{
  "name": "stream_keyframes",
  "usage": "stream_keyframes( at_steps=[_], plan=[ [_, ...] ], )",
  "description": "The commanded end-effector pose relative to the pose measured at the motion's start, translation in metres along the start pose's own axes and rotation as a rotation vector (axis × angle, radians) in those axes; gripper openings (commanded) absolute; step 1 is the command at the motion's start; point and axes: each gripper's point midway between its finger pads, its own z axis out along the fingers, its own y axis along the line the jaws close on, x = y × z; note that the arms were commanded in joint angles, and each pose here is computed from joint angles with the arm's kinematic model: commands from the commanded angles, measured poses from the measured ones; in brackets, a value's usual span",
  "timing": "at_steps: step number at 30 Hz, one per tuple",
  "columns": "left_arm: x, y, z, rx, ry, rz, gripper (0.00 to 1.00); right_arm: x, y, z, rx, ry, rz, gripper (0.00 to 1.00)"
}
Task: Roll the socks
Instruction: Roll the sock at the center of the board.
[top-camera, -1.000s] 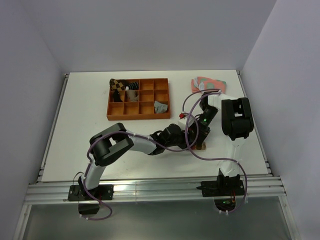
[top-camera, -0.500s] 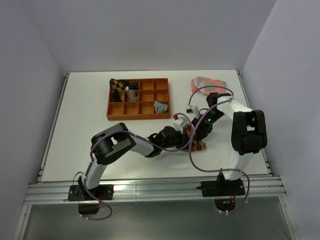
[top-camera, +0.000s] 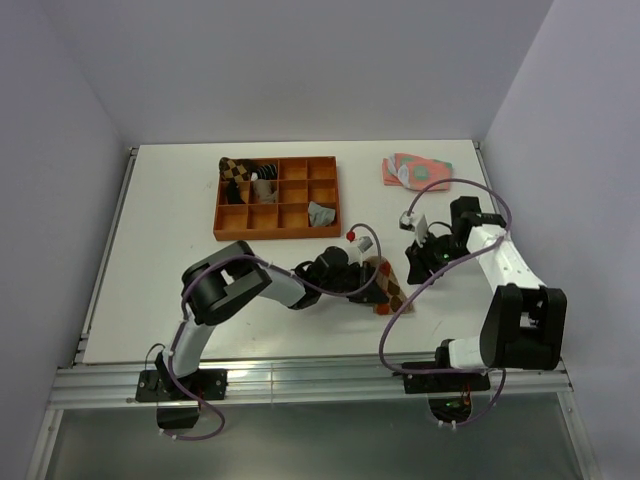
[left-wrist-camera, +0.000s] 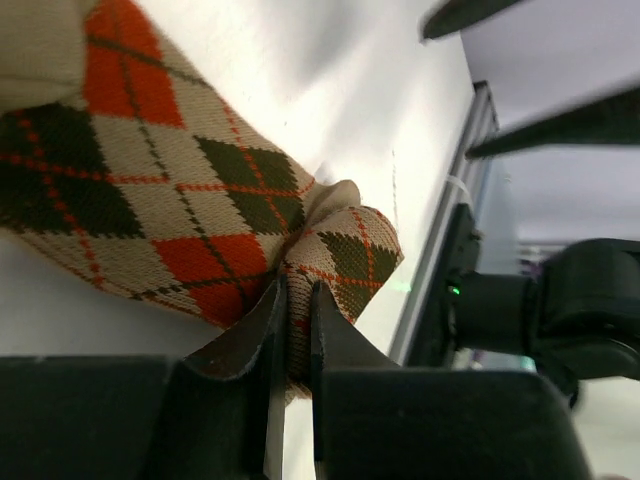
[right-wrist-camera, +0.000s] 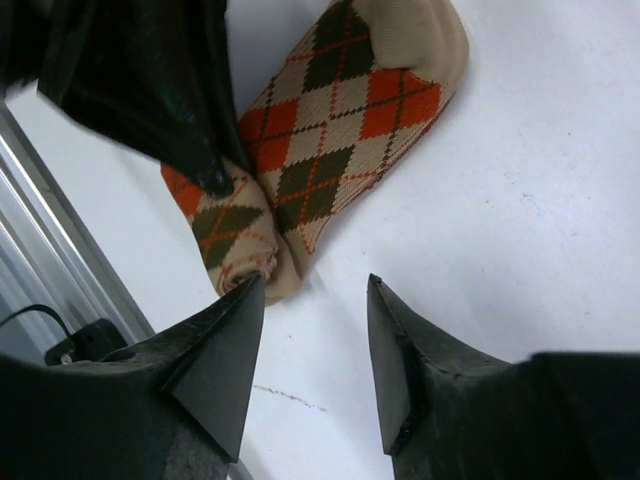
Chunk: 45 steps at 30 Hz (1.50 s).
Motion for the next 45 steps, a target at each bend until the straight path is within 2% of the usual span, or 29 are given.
stream_keyframes(
  at_steps=[1, 6, 11, 16, 27, 30, 31, 33, 34, 36, 37, 40, 45],
  plan=[
    [0.033, 0.032, -0.011, -0.044, 0.173, -0.175, 0.00, -0.006, 0.001, -0.004, 0.033, -0.044, -0.149, 0.54],
    [0.033, 0.041, -0.017, -0.034, 0.259, -0.310, 0.00, 0.000, 0.017, 0.002, -0.027, -0.039, -0.245, 0.57],
    [0.028, 0.045, -0.012, -0.086, 0.322, -0.301, 0.00, 0.006, 0.027, 0.012, -0.037, -0.010, -0.322, 0.64],
    [0.025, 0.050, -0.011, -0.117, 0.352, -0.339, 0.00, 0.004, 0.038, 0.030, -0.028, 0.022, -0.432, 0.65],
    [0.016, 0.051, -0.010, -0.159, 0.367, -0.346, 0.00, 0.022, 0.036, 0.061, 0.008, 0.114, -0.513, 0.65],
    [0.015, 0.050, -0.010, -0.158, 0.368, -0.345, 0.00, 0.022, 0.034, 0.066, -0.007, 0.127, -0.487, 0.57],
    [0.015, 0.050, -0.010, -0.161, 0.368, -0.341, 0.01, 0.018, 0.032, 0.065, -0.008, 0.126, -0.481, 0.46],
    [0.012, 0.048, -0.010, -0.154, 0.359, -0.332, 0.02, 0.020, 0.032, 0.069, -0.034, 0.147, -0.446, 0.36],
    [0.012, 0.049, -0.011, -0.161, 0.357, -0.324, 0.04, 0.019, 0.032, 0.069, -0.046, 0.154, -0.434, 0.27],
    [0.006, 0.048, -0.013, -0.172, 0.328, -0.294, 0.06, 0.023, 0.035, 0.073, -0.095, 0.176, -0.398, 0.21],
    [0.003, 0.050, -0.014, -0.194, 0.306, -0.278, 0.12, 0.022, 0.036, 0.072, -0.113, 0.188, -0.380, 0.18],
    [-0.013, 0.049, -0.021, -0.229, 0.222, -0.169, 0.22, 0.025, 0.042, 0.071, -0.193, 0.240, -0.318, 0.14],
    [-0.042, 0.036, -0.036, -0.228, 0.071, -0.066, 0.32, 0.028, 0.045, 0.069, -0.279, 0.292, -0.220, 0.11]
  ],
)
